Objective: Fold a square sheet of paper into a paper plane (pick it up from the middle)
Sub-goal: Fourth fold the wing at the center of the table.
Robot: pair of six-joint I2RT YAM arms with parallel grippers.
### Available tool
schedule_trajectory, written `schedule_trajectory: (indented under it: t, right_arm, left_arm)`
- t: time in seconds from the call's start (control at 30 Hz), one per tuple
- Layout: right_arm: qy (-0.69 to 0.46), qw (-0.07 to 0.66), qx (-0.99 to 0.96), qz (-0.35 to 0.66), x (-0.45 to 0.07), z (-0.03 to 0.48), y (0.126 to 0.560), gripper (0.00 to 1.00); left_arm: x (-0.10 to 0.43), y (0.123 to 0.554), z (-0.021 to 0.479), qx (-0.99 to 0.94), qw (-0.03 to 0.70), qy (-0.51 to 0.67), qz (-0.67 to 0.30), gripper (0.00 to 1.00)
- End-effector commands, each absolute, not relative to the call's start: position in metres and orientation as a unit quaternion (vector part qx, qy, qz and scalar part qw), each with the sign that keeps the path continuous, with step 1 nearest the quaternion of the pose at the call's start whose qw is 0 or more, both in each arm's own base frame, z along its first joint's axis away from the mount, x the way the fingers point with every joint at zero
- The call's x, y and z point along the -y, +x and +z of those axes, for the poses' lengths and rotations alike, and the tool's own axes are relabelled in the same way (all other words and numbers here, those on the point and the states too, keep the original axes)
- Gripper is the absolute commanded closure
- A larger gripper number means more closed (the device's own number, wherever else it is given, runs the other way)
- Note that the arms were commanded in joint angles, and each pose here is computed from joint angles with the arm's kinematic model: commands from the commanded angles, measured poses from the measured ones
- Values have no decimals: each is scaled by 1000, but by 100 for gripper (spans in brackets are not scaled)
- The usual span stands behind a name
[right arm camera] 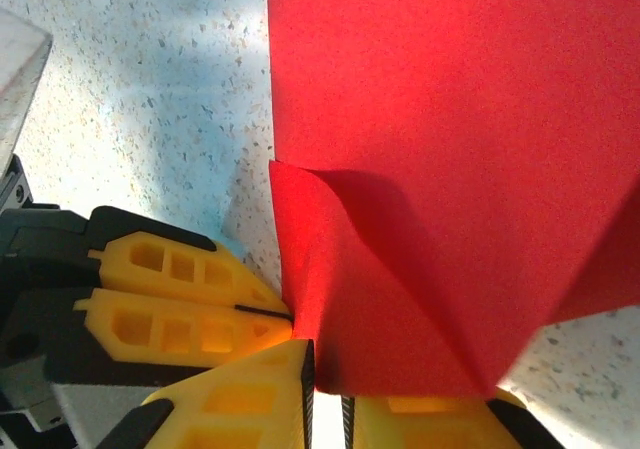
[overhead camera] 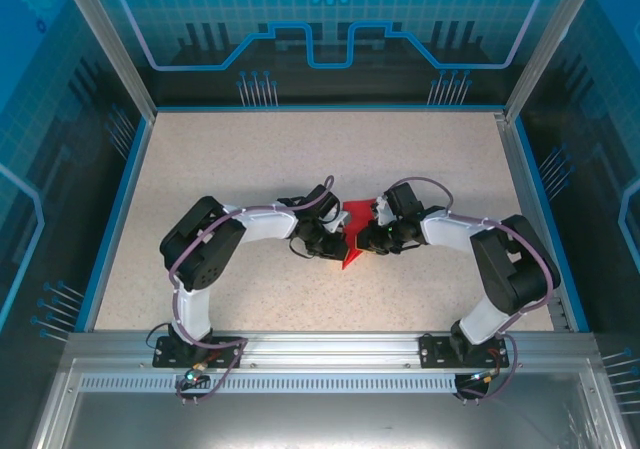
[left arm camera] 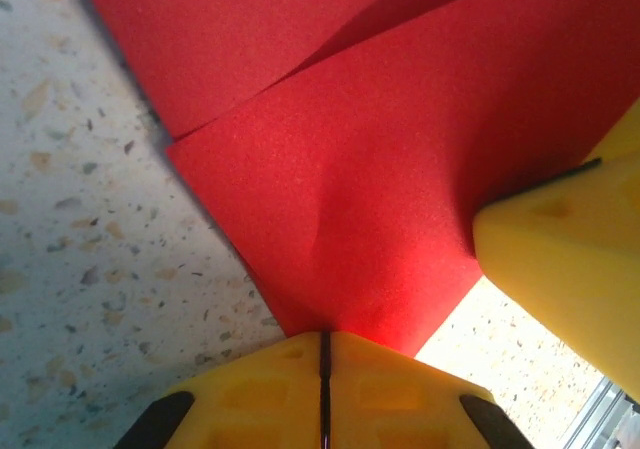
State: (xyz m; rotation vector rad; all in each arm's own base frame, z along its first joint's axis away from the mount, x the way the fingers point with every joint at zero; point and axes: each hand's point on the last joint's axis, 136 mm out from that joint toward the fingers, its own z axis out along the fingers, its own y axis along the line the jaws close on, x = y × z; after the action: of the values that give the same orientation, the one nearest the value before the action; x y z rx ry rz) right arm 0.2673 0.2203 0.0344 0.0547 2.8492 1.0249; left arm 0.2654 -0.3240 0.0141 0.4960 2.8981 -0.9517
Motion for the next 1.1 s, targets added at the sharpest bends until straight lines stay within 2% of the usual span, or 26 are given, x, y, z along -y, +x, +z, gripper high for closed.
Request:
schedule_trajectory:
  t: [0.0,0.43,1.07]
  right_arm:
    - [15,55,-936,346,-219,44,263,82]
    - [11,55,-937,344,-223,45,270,88]
    - [-4,52,-936,348,-235,45,277,89]
  left_arm:
    - [317,267,-5,-946,23,167,-278,91]
    - [317,269,-6,-946,25,163,-279,91]
    - [315,269,-7,-946,27,163,-279,91]
